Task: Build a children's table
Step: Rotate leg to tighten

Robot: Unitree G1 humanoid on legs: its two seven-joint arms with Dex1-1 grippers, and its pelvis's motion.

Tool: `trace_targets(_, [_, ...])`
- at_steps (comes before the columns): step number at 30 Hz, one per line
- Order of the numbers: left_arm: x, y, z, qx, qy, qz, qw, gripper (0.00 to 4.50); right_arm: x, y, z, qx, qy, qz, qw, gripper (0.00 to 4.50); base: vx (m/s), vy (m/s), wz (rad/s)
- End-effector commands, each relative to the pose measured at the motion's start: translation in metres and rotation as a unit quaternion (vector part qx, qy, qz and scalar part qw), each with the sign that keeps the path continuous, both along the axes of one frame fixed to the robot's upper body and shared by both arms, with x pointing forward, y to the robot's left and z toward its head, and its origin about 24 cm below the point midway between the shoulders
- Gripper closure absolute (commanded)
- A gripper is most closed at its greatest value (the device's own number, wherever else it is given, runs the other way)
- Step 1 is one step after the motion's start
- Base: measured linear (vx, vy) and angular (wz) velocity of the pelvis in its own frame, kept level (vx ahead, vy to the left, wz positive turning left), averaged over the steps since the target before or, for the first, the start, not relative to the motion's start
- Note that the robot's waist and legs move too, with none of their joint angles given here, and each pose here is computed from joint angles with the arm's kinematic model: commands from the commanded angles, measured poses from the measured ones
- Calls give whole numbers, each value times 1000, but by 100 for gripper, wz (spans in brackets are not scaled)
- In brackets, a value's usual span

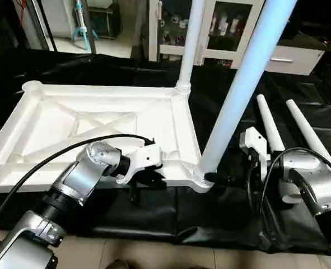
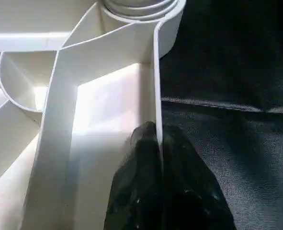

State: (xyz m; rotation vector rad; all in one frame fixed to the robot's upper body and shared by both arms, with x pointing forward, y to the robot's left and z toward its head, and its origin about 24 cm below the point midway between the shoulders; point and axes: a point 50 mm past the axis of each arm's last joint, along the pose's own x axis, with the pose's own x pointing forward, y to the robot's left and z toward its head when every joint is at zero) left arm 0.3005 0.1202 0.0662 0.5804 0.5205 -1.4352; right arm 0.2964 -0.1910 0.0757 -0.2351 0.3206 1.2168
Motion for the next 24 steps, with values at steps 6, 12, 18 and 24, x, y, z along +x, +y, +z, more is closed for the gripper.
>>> trace_targets(6, [-6,-6,-3,10,15,-34,999,450,3,-1,3,-16,4,37,999,2,0,0,0])
trace_targets(12, [-6,-7,-3,9,17,-36,999,450,-4,4,-2,-15,16,66,998,2,0,0,0])
trace_targets(18, [-5,-8,-2,11,16,-38,999,450,-2,6,-1,-1,12,59,998,2,0,0,0])
trace_targets(24, [-4,-8,-1,13,15,-40,999,450,-5,10,-7,-2,27,72,997,2,0,0,0])
